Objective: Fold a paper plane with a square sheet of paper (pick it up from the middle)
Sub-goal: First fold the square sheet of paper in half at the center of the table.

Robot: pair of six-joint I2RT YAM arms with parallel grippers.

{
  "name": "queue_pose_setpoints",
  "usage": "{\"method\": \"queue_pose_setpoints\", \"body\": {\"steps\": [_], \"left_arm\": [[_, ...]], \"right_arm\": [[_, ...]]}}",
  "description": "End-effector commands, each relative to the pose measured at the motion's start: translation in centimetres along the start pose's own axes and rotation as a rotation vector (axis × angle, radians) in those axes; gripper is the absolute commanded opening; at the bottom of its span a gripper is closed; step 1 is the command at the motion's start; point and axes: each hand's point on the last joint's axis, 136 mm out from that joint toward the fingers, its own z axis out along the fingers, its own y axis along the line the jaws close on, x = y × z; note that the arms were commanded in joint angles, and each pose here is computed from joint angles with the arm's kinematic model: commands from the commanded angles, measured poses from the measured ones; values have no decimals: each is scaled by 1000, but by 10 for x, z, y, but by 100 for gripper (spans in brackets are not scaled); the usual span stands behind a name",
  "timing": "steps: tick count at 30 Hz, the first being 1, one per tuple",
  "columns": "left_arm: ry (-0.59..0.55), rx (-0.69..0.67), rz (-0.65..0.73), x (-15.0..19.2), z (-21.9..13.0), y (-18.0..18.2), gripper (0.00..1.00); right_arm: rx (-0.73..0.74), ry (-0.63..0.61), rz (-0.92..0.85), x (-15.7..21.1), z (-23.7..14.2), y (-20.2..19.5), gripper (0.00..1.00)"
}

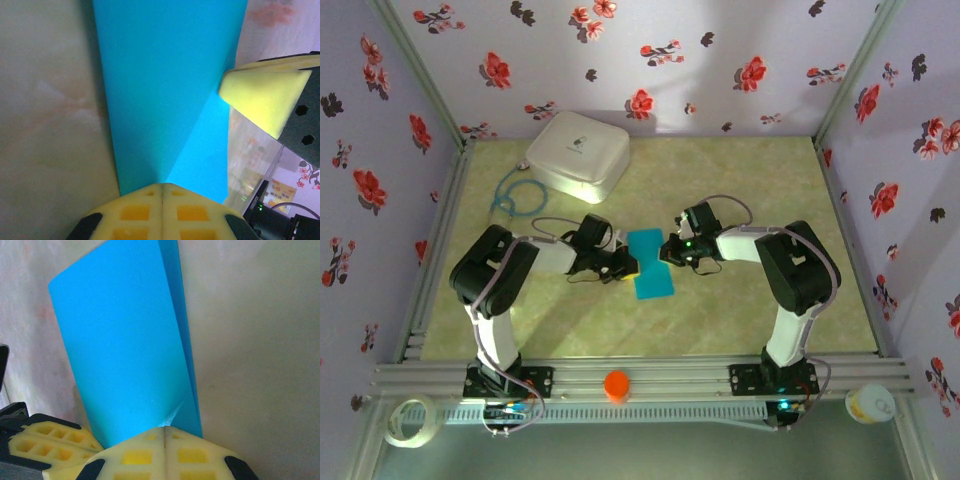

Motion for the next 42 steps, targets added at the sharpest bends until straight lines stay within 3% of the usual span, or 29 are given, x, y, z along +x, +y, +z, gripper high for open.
{"method": "queue_pose_setpoints", "body": {"steps": [1, 6, 16, 24, 33, 42], "left_arm": [[13, -22, -47, -5, -11, -7, 0], [0, -22, -8, -22, -20, -26, 1], [28, -59, -79, -34, -7, -3, 1], [20, -219, -117, -27, -6, 37, 2], [-14, -51, -32, -46, -24, -28, 6], [-17, -58, -29, -62, -10, -26, 6]], "right_arm": [[282, 144, 140, 55, 4, -80, 0], [281, 142, 140, 54, 4, -79, 0], [281, 137, 140, 54, 3, -79, 0], [284, 134, 141, 53, 3, -80, 0], [287, 137, 140, 52, 1, -78, 0], [300, 134, 141, 51, -2, -78, 0]]}}
